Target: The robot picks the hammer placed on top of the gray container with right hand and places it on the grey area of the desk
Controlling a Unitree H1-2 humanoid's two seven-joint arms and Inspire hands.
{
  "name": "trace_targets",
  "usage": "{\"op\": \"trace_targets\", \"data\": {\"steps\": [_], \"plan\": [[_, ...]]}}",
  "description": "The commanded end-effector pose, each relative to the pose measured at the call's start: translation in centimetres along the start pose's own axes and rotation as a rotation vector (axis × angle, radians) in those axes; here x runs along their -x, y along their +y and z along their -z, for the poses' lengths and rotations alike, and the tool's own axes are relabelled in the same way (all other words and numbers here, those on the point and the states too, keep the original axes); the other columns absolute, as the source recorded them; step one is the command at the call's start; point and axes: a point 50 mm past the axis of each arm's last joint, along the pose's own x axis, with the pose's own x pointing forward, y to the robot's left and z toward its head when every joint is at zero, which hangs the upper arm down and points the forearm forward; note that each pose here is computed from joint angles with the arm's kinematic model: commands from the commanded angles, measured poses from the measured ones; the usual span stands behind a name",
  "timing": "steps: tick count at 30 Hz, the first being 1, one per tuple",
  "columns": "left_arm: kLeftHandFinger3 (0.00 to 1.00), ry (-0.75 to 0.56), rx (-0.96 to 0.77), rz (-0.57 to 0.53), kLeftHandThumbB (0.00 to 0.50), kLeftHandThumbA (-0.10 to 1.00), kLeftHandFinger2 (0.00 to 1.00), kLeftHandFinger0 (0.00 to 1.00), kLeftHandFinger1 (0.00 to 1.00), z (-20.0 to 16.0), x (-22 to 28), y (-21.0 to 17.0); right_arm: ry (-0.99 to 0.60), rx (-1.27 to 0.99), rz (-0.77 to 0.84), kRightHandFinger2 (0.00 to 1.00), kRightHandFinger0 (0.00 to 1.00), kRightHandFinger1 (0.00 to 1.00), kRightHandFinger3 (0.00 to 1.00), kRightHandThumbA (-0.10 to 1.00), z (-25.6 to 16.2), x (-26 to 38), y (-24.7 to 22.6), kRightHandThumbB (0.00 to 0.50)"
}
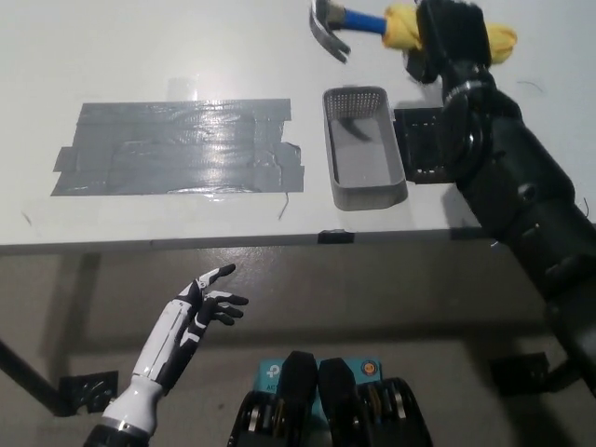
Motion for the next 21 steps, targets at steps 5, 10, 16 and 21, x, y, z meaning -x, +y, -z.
{"op": "trace_targets", "data": {"steps": [5,10,16,21], "plan": [[0.91,-0.07,-0.05,0.018,0.022,0.95,0.67,0.62,0.66,-1.2,-0.6,0.2,-0.21,-0.002,0.086,0.82,0.0,0.43,0.85,-0.1,-10.0,-2.6,-2.8,0.155],[1.0,-0.089,-0.052,0.01,0.084,1.0,0.88,0.86,0.89,-1.6,-0.8,0.3,-0.278,-0.01,0.063,0.78,0.0,0.39,0.86,-0.1,-14.2,-1.9,-1.0,0.155],[1.0,-0.071,-0.04,0.03,0.149,1.0,1.0,1.0,1.0,-1.8,-1.0,0.0,-0.326,0.02,0.014,0.7,0.0,0.29,0.74,-0.1,-17.5,-1.1,0.7,0.184],[1.0,-0.006,-0.017,0.093,0.228,1.0,1.0,1.0,1.0,-1.8,-0.6,-0.2,-0.323,0.011,-0.066,0.48,0.0,0.13,0.38,-0.1,-20.2,-0.5,1.7,0.18]]}}
